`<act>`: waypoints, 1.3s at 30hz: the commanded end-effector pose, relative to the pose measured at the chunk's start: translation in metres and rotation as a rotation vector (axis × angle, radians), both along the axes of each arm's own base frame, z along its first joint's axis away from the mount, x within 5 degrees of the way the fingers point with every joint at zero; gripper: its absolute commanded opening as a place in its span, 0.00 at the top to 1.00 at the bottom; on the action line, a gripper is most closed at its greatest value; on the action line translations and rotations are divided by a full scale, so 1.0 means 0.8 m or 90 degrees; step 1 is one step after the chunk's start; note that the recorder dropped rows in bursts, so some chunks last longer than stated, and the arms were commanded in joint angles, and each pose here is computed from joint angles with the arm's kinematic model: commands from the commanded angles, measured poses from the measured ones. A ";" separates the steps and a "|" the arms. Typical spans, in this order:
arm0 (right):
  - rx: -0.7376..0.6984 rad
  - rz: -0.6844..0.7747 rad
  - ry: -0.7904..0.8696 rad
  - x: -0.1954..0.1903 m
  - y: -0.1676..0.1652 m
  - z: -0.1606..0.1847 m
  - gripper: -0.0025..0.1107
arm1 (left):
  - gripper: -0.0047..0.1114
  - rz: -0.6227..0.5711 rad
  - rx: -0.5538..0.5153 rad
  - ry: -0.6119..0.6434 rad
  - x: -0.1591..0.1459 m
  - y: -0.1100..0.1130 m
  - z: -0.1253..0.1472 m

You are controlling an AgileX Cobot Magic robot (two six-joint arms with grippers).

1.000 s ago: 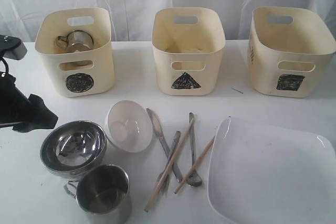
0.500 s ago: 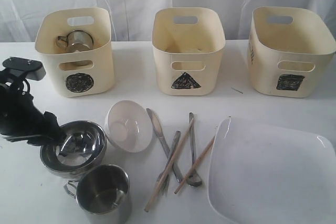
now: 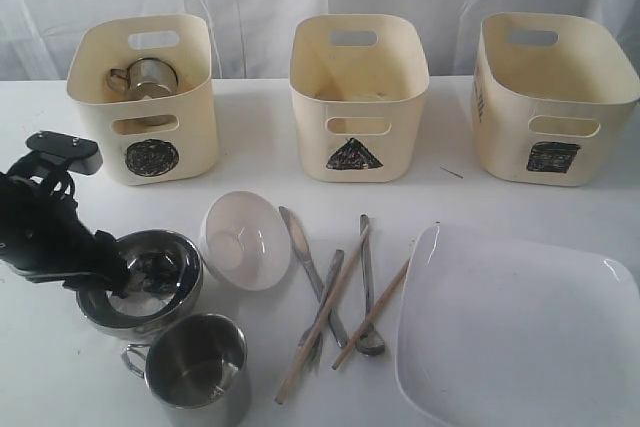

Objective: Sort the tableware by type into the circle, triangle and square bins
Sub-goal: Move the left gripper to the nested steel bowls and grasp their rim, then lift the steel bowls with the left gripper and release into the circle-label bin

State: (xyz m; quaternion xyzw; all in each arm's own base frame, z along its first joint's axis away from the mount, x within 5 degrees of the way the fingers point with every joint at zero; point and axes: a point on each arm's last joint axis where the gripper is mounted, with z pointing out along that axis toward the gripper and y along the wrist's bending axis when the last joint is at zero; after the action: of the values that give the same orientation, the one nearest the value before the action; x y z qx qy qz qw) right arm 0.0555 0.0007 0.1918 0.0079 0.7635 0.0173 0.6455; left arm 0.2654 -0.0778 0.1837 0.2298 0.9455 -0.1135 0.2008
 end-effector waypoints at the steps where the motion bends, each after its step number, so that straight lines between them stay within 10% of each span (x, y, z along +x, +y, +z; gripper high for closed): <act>1: 0.000 -0.002 -0.005 0.000 0.000 -0.001 0.98 | 0.39 0.000 0.001 0.024 0.000 -0.001 -0.013; 12: 0.000 -0.002 -0.005 0.000 0.000 -0.001 0.98 | 0.44 0.010 0.012 0.042 0.007 -0.001 -0.035; 22: 0.000 -0.002 -0.005 0.000 0.000 -0.001 0.98 | 0.96 0.018 0.017 0.017 0.012 0.000 -0.034; 39: 0.000 -0.002 -0.005 0.000 0.000 -0.001 0.98 | 0.96 0.044 0.033 -0.076 0.007 0.035 0.024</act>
State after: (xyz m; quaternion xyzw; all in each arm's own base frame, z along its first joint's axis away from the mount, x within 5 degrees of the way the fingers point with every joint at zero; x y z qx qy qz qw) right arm 0.0555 0.0007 0.1918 0.0086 0.7635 0.0179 0.6455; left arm 0.2742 -0.0561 0.1893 0.2226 0.9428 -0.0667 0.2391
